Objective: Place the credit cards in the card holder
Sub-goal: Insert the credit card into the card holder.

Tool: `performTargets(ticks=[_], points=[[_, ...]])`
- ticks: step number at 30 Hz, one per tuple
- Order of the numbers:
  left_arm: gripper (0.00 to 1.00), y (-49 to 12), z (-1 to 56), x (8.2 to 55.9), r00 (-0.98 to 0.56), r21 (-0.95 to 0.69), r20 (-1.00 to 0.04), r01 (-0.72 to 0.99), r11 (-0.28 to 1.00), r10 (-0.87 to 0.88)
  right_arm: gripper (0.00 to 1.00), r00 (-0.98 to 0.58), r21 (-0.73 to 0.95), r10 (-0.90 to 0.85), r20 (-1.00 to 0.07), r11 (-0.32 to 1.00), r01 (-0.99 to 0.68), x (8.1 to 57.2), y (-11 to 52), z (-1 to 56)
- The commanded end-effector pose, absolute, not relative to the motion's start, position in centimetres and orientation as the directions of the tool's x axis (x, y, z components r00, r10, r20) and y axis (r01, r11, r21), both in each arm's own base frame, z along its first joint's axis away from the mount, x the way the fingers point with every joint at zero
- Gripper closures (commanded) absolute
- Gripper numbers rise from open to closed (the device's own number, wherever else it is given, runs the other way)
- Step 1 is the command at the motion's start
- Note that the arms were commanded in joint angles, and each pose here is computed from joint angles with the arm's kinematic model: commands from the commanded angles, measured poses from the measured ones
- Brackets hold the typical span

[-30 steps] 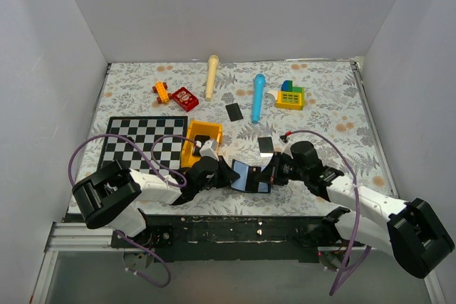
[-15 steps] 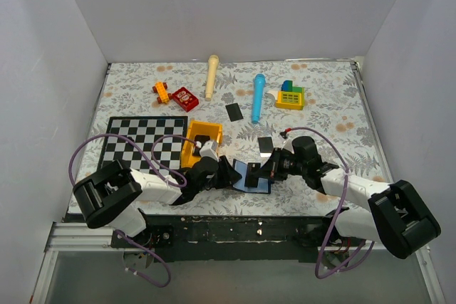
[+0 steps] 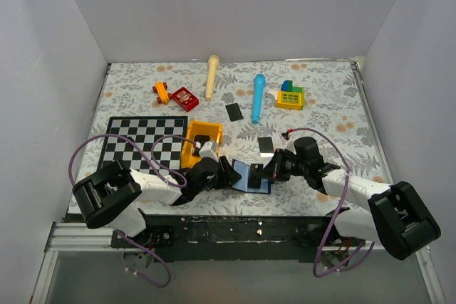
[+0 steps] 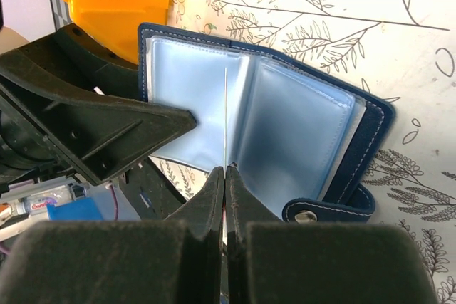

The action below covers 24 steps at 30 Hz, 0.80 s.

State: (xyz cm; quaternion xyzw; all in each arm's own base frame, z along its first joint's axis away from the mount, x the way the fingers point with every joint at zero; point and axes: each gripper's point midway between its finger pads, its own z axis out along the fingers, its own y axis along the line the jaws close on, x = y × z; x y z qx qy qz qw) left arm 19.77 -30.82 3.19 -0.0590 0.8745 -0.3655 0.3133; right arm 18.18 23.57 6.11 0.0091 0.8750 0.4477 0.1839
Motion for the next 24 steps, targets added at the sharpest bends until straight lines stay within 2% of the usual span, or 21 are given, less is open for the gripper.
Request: performTargets(ticks=[1,7,12,15,18,20,22,24], points=[[0.57,-29.2,2.3,19.8,-0.783,-0.618,-0.537,0.111,0.779,-0.314,0.99,-0.929,0.775,0.173,-0.326,0.612,-0.158,18.4,23.2,5.6],[0.58,-28.5,1.8,19.9,-0.782,-0.572,-0.551,0.1,0.814,-0.291,0.99,-0.932,0.779,0.177,-0.315,0.609,-0.148,18.6,23.3,5.4],[0.67,-28.3,1.3,19.9,-0.789,-0.534,-0.557,0.101,0.839,-0.26,0.99,-0.938,0.792,0.178,-0.298,0.594,-0.139,18.6,23.7,5.2],[0.69,-28.1,0.9,20.0,-0.791,-0.511,-0.562,0.101,0.854,-0.243,0.99,-0.941,0.795,0.179,-0.286,0.592,-0.129,18.5,23.7,4.8],[0.8,-27.8,0.7,20.0,-0.791,-0.486,-0.568,0.1,0.868,-0.227,0.99,-0.943,0.795,0.179,-0.28,0.595,-0.123,18.5,23.7,4.5],[0.82,-27.6,0.5,20.1,-0.792,-0.46,-0.574,0.103,0.882,-0.207,0.99,-0.944,0.794,0.178,-0.278,0.596,-0.121,18.4,23.7,4.4],[0.75,-27.5,0.4,20.3,-0.795,-0.432,-0.579,0.11,0.895,-0.181,0.99,-0.945,0.794,0.177,-0.275,0.596,-0.119,18.3,23.7,4.3],[0.52,-27.4,0.5,20.4,-0.793,-0.415,-0.585,0.113,0.903,-0.17,0.99,-0.946,0.793,0.177,-0.273,0.597,-0.117,18.2,23.6,4.2]])
